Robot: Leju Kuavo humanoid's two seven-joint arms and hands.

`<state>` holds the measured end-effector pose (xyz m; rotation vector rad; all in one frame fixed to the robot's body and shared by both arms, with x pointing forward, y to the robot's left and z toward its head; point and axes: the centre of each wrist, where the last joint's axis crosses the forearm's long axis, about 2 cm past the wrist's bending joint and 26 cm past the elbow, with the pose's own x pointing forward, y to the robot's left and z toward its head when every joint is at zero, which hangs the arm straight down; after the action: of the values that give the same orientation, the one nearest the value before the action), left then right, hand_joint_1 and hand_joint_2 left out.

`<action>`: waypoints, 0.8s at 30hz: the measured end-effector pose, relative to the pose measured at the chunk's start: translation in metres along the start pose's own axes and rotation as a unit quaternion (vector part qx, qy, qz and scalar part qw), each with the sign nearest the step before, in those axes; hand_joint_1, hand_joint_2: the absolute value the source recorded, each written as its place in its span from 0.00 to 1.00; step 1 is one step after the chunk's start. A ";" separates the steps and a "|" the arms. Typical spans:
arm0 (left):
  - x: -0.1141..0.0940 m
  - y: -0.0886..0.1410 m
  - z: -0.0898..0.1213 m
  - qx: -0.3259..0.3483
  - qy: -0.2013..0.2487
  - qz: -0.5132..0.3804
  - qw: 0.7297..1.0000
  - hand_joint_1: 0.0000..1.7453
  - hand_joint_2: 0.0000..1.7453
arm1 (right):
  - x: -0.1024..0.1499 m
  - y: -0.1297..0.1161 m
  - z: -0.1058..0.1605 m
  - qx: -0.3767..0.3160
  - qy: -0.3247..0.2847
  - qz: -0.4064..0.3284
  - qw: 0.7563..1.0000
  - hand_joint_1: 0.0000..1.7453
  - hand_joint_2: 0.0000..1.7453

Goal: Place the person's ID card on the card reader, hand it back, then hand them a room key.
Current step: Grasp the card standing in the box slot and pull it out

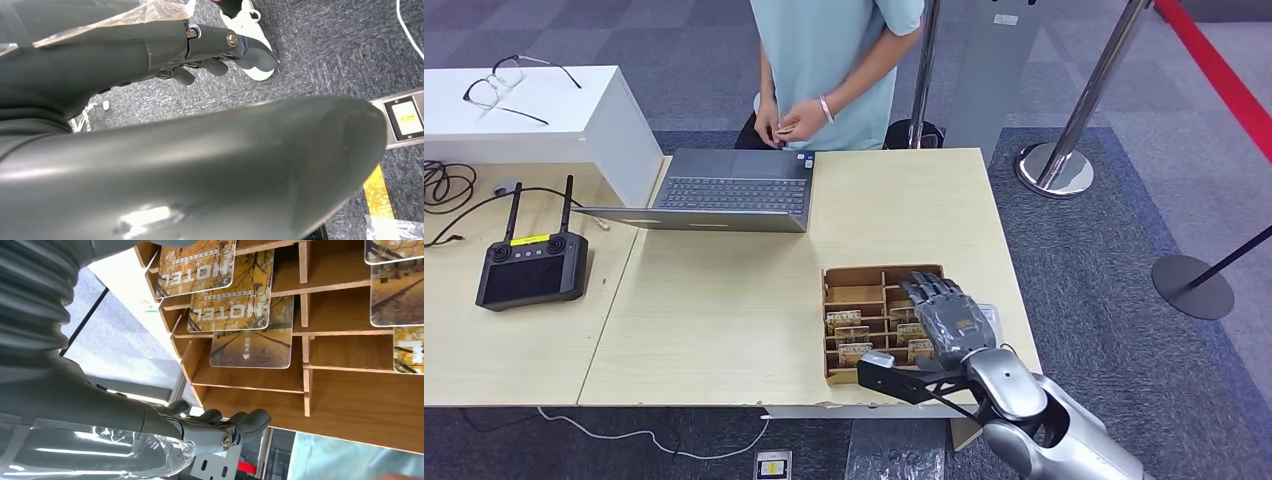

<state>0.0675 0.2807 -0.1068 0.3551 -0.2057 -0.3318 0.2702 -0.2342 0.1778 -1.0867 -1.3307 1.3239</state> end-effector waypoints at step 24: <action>0.000 0.000 0.000 0.000 0.000 0.001 1.000 0.00 0.00 | 0.000 0.001 0.001 0.003 0.000 -0.003 1.000 0.28 1.00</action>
<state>0.0675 0.2805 -0.1068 0.3548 -0.2057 -0.3304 0.2694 -0.2343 0.1764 -1.0789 -1.3281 1.3221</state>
